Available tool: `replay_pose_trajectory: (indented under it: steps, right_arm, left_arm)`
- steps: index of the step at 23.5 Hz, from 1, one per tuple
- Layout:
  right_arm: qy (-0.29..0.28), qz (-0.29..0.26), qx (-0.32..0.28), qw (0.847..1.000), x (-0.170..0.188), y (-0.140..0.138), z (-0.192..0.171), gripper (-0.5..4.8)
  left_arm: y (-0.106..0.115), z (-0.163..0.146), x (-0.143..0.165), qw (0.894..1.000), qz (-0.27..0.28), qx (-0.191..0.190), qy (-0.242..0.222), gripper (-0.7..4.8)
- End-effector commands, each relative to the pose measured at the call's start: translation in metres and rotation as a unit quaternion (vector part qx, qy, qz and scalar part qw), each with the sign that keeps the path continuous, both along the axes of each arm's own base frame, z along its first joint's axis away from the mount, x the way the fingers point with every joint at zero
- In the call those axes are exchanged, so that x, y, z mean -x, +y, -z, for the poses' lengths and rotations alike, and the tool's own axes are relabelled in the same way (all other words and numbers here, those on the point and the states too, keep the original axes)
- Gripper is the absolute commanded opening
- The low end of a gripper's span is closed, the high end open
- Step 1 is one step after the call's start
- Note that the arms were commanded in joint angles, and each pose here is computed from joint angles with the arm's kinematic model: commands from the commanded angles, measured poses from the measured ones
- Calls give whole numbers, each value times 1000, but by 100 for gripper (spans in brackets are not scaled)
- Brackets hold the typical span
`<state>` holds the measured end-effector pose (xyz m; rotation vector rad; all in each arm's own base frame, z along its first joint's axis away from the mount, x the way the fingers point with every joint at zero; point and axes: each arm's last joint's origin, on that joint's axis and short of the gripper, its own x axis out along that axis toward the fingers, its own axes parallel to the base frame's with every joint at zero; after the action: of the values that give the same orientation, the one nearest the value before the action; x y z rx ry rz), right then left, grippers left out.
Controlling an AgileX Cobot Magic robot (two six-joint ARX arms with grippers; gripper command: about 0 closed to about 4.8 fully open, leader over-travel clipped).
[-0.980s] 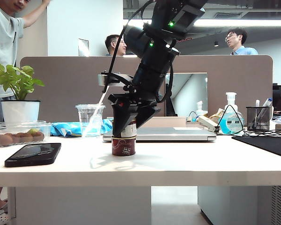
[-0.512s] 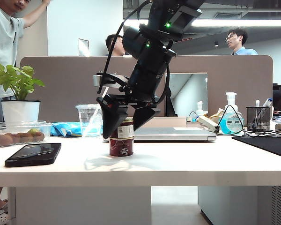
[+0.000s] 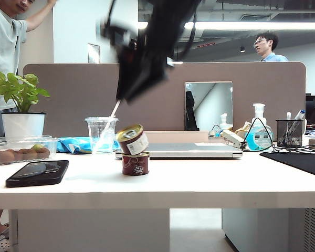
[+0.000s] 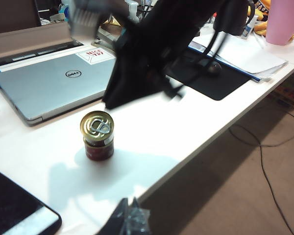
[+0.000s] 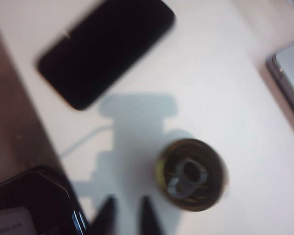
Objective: Stack a can of tomatoes on the right onto the can of tomatoes on the left.
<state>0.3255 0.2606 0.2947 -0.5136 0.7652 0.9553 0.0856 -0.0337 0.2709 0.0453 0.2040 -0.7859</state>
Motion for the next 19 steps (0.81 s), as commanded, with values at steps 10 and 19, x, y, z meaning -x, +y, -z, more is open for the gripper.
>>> replay_pose_trajectory:
  steps: [10,19]
  right_arm:
    - [-140,57,-62,987,30,-47,-90,-9]
    - [-267,121,-208,933,106,-101,-104,-9]
  left_arm:
    - [3,-15,-3,995,-71,34,-59,-4]
    - [7,-26,0,982,-142,43,-119,-4]
